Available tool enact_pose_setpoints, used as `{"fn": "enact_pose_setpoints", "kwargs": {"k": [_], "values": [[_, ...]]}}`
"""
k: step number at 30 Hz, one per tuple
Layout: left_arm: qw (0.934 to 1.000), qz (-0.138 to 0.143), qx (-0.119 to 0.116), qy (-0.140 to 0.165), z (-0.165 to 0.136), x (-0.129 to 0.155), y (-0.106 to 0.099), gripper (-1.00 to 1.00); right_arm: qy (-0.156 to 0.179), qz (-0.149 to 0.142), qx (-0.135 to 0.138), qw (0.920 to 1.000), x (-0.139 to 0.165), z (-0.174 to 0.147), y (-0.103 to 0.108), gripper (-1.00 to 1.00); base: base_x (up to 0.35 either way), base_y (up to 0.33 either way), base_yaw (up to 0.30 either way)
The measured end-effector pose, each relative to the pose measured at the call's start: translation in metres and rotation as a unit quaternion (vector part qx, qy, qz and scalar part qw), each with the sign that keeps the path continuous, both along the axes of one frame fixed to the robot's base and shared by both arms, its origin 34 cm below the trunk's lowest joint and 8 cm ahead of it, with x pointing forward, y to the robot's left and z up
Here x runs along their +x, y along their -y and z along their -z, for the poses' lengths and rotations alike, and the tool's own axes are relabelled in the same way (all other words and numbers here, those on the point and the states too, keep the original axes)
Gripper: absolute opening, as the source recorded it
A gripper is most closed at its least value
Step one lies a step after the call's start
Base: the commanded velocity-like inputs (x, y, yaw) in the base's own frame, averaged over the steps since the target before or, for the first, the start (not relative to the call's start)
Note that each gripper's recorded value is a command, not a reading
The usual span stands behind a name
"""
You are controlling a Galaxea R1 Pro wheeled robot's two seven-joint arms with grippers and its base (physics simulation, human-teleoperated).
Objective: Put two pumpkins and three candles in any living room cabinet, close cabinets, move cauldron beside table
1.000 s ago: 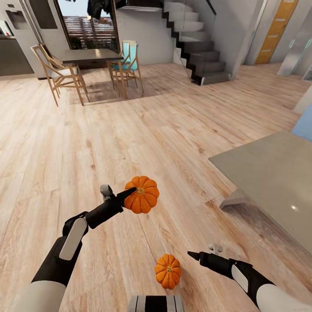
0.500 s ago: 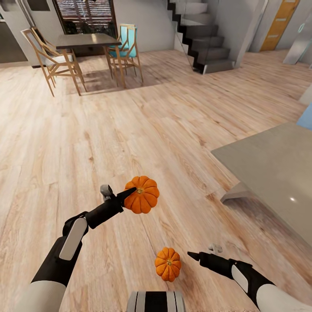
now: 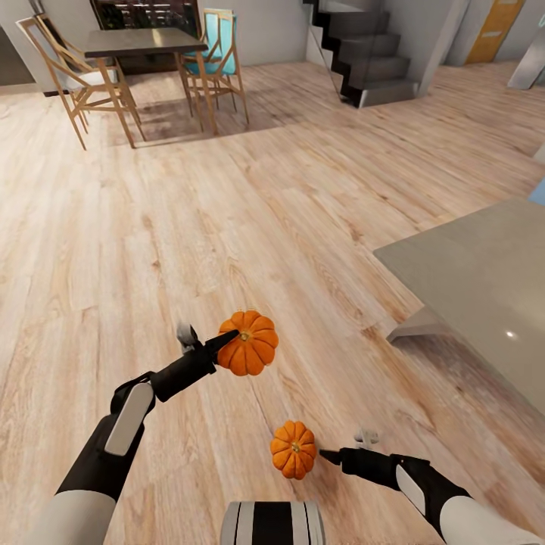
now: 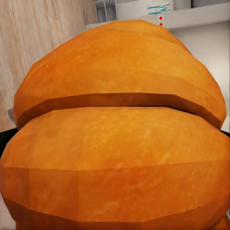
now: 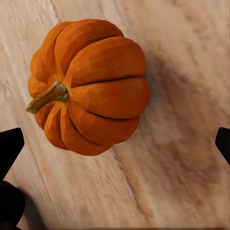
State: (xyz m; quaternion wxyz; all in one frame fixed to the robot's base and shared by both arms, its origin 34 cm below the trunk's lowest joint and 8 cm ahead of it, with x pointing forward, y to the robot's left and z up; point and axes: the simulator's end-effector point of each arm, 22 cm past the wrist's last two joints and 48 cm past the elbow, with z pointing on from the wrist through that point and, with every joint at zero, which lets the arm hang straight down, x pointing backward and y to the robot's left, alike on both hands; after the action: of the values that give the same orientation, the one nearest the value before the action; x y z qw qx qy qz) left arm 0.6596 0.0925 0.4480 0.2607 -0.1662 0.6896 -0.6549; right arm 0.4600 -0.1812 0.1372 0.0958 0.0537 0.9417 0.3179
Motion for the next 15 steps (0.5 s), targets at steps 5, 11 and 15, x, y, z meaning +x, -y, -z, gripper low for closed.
{"fn": "enact_pose_setpoints", "kwargs": {"k": [5, 11, 15], "values": [[0.9998, -0.001, -0.002, -0.020, 0.019, -0.003, 0.000, -1.00, -0.009, -0.001, 0.001, 1.0000, -0.007, 0.008, -0.001, 1.00, 0.000, 0.000, 0.000], [0.9995, -0.001, -0.005, -0.031, 0.031, -0.005, 0.001, -1.00, -0.014, -0.003, 0.005, 0.9999, -0.011, 0.013, -0.002, 1.00, 0.000, 0.000, 0.000], [0.9995, -0.001, -0.008, -0.031, 0.029, -0.005, 0.002, -1.00, -0.008, -0.004, 0.008, 0.9999, -0.006, 0.011, -0.003, 1.00, 0.000, 0.000, 0.000]]}}
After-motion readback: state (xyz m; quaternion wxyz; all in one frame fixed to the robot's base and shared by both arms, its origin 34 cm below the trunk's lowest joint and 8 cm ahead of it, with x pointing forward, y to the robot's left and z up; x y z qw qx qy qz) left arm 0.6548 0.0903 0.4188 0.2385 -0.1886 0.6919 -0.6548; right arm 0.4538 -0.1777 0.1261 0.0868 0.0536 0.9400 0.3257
